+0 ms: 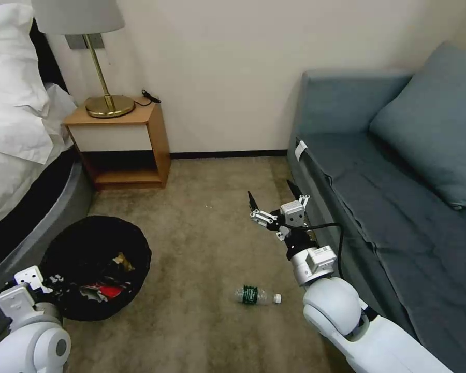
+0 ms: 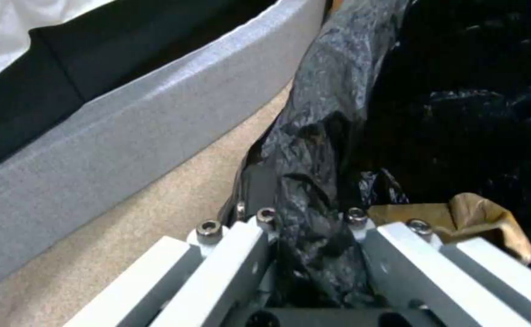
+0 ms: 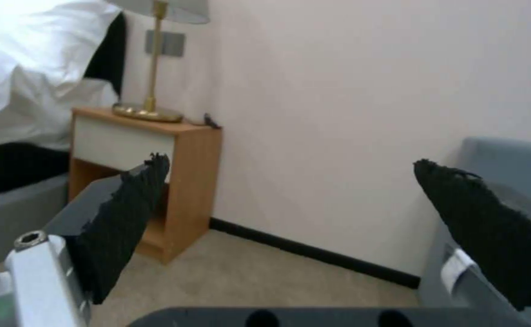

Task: Pick up the trash bin, then pick up the garbage on the floor and place it into the trash bin.

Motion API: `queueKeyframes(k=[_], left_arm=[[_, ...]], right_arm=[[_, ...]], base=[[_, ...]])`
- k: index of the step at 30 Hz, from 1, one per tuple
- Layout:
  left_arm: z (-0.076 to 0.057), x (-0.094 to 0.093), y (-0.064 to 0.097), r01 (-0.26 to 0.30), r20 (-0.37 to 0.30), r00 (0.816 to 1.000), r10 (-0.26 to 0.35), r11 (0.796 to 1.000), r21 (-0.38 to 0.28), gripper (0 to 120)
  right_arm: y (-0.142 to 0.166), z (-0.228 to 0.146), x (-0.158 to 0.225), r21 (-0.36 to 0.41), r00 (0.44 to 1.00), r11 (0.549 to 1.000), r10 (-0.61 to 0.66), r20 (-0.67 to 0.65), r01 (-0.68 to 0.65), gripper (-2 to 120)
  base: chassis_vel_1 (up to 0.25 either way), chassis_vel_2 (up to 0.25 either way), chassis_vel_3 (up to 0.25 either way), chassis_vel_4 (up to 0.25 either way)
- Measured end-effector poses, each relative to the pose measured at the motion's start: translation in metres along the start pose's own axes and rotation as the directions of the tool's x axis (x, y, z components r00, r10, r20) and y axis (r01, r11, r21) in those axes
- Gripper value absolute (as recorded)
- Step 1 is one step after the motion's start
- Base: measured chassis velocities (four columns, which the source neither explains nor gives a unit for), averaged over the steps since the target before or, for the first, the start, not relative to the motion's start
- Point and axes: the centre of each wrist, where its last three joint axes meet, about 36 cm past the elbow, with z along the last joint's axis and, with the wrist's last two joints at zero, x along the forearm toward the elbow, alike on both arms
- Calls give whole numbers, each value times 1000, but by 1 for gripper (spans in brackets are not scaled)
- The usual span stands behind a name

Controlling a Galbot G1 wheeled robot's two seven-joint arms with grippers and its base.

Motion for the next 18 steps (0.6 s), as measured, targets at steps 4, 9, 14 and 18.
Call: queueKeyframes(k=[4,9,14,18], left_arm=[[0,0,1,1,1,1000,-1,1000,-3,3],[0,3,0,-4,3,1000,4,1000,-1,3],[2,6,-2,-8,2,1000,8,1000,0,3],[3,6,-2,-5,3,1000,5,1000,2,3]], right_arm=[[-17,24,-14,106,990,986,-118,-75,125,100],[-50,64,-34,171,879,881,-385,-280,440,100],[-71,129,-31,98,635,685,-599,-487,722,100],[-74,172,-31,66,533,610,-629,-565,790,100]], base=[[0,0,0,0],[0,0,0,0],[0,0,0,0],[0,0,0,0]])
